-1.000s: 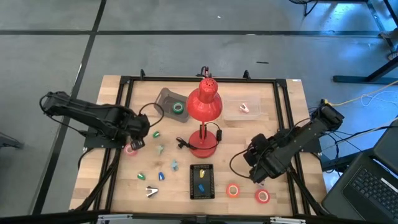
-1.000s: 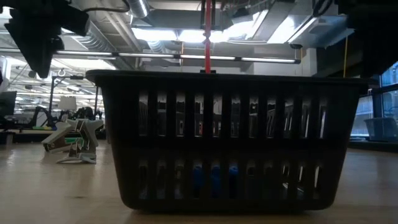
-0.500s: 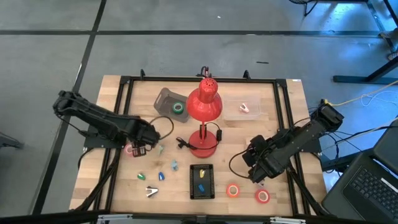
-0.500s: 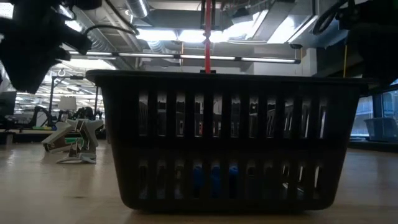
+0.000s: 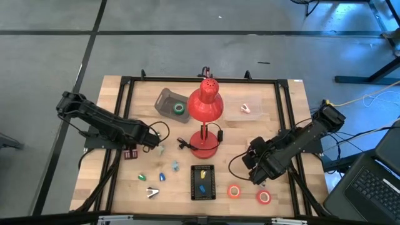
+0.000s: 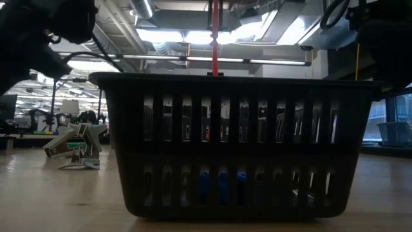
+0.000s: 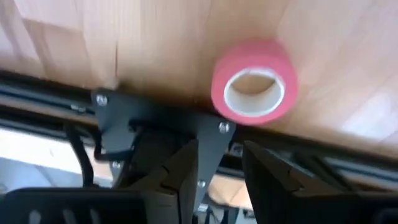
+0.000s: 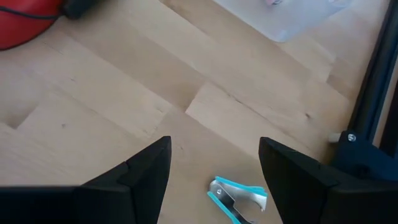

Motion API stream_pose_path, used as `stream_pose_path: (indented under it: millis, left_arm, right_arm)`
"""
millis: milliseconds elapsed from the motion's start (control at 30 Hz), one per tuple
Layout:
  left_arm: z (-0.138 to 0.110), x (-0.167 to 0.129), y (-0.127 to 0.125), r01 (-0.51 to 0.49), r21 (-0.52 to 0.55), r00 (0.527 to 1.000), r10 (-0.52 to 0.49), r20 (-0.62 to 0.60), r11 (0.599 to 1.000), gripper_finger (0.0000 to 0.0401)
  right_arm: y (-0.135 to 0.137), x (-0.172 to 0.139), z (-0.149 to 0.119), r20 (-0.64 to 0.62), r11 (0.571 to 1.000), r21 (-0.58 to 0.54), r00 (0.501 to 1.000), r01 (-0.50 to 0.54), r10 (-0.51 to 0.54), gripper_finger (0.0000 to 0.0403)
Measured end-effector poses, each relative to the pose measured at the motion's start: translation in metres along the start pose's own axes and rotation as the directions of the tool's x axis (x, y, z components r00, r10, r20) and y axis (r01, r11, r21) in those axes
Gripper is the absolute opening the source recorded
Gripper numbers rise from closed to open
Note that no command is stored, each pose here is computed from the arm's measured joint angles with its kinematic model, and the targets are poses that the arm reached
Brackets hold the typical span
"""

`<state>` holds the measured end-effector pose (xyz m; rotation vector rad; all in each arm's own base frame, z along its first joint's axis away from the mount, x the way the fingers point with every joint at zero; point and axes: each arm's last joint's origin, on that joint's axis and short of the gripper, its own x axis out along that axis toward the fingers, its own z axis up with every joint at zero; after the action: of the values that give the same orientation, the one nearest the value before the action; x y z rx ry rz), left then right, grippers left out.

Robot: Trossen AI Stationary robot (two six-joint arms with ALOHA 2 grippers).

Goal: Pick and place Stapler, Stapler remover, tape
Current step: Put the pink tape into the black transparent bin

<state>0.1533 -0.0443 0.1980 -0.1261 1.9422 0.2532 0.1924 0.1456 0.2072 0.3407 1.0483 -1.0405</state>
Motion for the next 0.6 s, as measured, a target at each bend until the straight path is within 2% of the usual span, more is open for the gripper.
stream_pose_path:
  millis: [67,133,167,233,300,433,600]
  left_arm:
    - [0.002,0.000,-0.001,0.047,-0.054,0.998,-0.045,0.038,0.997,0.0108]
    - [0.005,0.003,-0.001,0.097,-0.184,0.994,-0.088,0.059,0.978,0.0107]
    - [0.007,0.005,-0.002,0.122,-0.272,0.992,-0.107,0.068,0.955,0.0106]
    - [0.009,0.008,-0.003,0.152,-0.447,0.988,-0.131,0.077,0.881,0.0106]
    - [0.009,0.012,-0.003,0.138,-0.536,0.990,-0.120,0.069,0.833,0.0106]
    - [0.008,0.018,-0.002,0.098,-0.605,0.995,-0.062,0.080,0.790,0.0104]
    - [0.011,0.018,-0.005,0.138,-0.656,0.990,-0.078,0.121,0.742,0.0106]
  right_arm:
    - [0.001,0.000,0.000,-0.001,1.000,0.003,1.000,-0.006,0.006,0.0245]
    - [0.002,0.000,0.000,-0.003,1.000,0.009,1.000,-0.016,0.016,0.0245]
    - [0.002,0.000,0.000,-0.003,1.000,0.010,1.000,-0.020,0.020,0.0245]
    - [0.003,0.000,0.000,-0.004,1.000,0.014,1.000,-0.026,0.026,0.0245]
    - [0.003,0.000,0.000,0.000,1.000,0.014,1.000,-0.027,0.027,0.0245]
    - [0.003,0.000,0.000,0.001,0.999,0.016,1.000,-0.030,0.030,0.0245]
    - [0.004,0.000,-0.001,0.000,0.999,0.017,0.999,-0.036,0.036,0.0245]
